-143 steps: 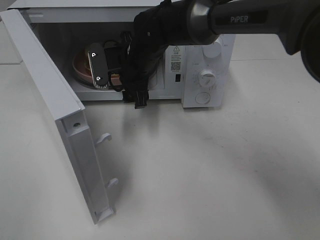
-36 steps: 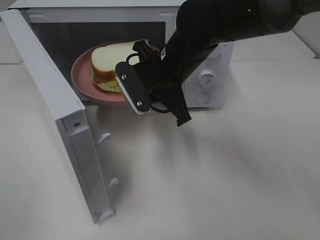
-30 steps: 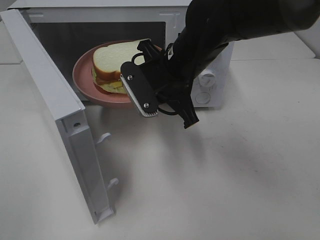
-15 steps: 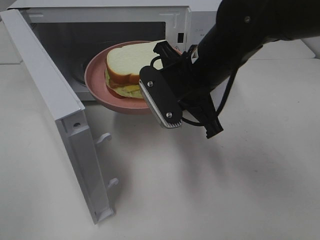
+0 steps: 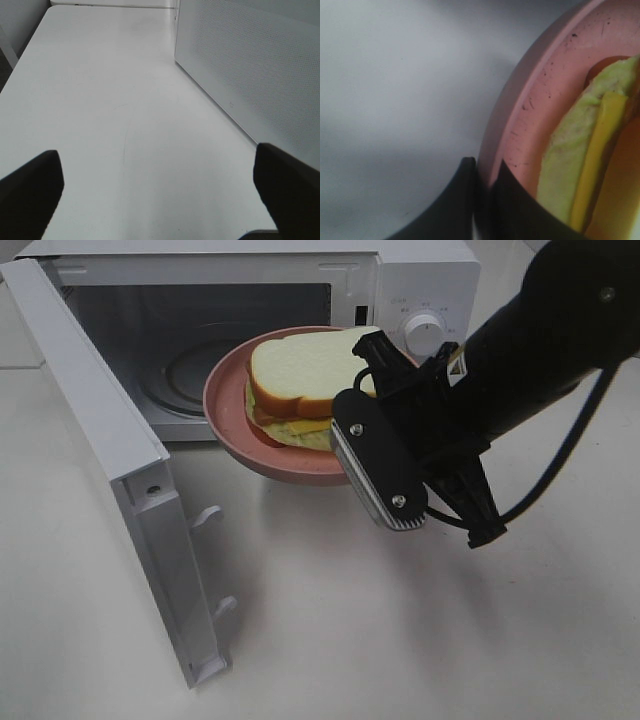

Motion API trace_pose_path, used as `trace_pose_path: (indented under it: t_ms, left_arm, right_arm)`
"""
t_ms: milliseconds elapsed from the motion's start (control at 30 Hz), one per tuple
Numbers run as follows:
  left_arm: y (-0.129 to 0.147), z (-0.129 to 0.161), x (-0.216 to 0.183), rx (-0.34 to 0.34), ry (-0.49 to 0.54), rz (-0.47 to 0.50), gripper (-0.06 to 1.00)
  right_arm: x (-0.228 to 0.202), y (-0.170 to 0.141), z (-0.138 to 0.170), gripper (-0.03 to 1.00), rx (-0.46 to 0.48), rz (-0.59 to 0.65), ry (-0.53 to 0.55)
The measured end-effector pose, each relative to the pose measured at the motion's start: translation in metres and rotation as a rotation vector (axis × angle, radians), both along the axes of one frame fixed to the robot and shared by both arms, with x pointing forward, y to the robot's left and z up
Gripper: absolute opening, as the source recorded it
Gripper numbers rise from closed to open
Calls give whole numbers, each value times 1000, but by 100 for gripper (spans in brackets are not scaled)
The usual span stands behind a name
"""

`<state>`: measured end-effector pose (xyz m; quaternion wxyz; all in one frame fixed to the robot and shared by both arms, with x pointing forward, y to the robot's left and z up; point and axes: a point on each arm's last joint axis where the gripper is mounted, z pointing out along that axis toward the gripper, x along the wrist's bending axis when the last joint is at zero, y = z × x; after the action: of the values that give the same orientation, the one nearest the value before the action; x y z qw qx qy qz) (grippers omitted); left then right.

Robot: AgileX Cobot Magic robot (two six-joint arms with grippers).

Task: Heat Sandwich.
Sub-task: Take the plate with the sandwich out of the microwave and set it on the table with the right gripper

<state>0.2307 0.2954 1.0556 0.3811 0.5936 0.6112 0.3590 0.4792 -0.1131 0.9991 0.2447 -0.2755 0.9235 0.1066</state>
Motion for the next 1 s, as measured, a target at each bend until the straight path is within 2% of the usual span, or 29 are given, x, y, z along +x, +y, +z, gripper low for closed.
trace_pose_path:
  t_ms: [700, 1000]
  left_arm:
    - [0, 0, 0, 0, 0, 0, 97]
    - [0, 0, 0, 0, 0, 0, 97]
  right_arm:
    - [-56, -43, 17, 6, 47, -22, -47]
    - [-72, -59, 20, 6, 17, -48, -62]
